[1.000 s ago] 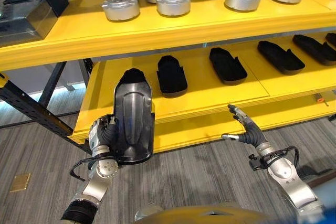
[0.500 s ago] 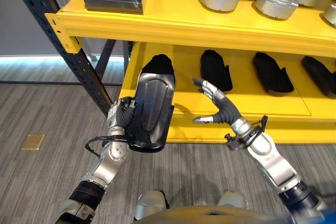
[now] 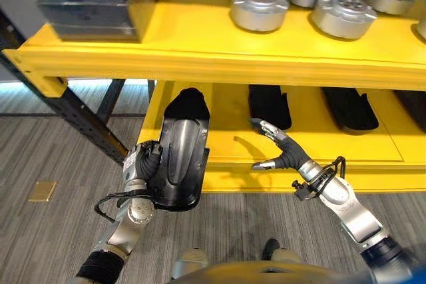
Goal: Move parts from the plastic box to the shelf.
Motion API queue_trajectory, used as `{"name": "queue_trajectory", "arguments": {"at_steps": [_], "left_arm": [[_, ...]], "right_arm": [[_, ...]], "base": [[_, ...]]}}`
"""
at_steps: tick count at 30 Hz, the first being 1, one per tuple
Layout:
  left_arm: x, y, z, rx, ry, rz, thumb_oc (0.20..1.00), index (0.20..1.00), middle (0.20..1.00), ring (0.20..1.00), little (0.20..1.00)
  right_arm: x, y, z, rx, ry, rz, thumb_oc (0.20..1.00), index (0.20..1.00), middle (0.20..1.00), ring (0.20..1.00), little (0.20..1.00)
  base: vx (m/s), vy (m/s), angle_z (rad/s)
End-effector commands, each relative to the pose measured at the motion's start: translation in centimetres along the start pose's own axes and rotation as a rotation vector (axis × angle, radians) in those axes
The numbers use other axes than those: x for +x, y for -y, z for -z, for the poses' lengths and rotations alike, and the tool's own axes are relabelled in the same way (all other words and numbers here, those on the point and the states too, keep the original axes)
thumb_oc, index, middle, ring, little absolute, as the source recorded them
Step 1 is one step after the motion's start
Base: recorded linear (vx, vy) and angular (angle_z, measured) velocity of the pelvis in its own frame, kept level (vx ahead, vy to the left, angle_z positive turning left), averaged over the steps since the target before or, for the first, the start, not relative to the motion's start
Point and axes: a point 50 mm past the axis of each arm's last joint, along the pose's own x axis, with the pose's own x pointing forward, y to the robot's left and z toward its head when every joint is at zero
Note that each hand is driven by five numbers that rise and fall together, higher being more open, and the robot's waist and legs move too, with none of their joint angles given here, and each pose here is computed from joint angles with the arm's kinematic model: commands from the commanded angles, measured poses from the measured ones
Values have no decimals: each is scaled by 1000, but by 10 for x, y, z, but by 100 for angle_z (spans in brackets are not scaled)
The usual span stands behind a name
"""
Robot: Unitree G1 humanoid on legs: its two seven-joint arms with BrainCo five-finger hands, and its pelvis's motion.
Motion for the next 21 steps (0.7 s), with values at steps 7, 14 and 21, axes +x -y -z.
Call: {"name": "queue_trajectory", "arguments": {"at_steps": [7,14,21], "left_arm": [[19,-19,-34,-79,172,-99,200,200,200,200,200],[22,-20,-28,-78,119,-131,200,200,200,200,200],[23,-23,-24,-109,82,-168,200,200,200,200,200]], "right_arm": [[-2,11,-16,21,84,52,1000,1000,1000,1000,1000],[-5,15,-7,66,49,66,1000,1000,1000,1000,1000],[-9,12,-7,59,50,20,1000,1000,1000,1000,1000]], "base": [[132,-106,-6],[100,-75,-2],[55,18,-1]]}}
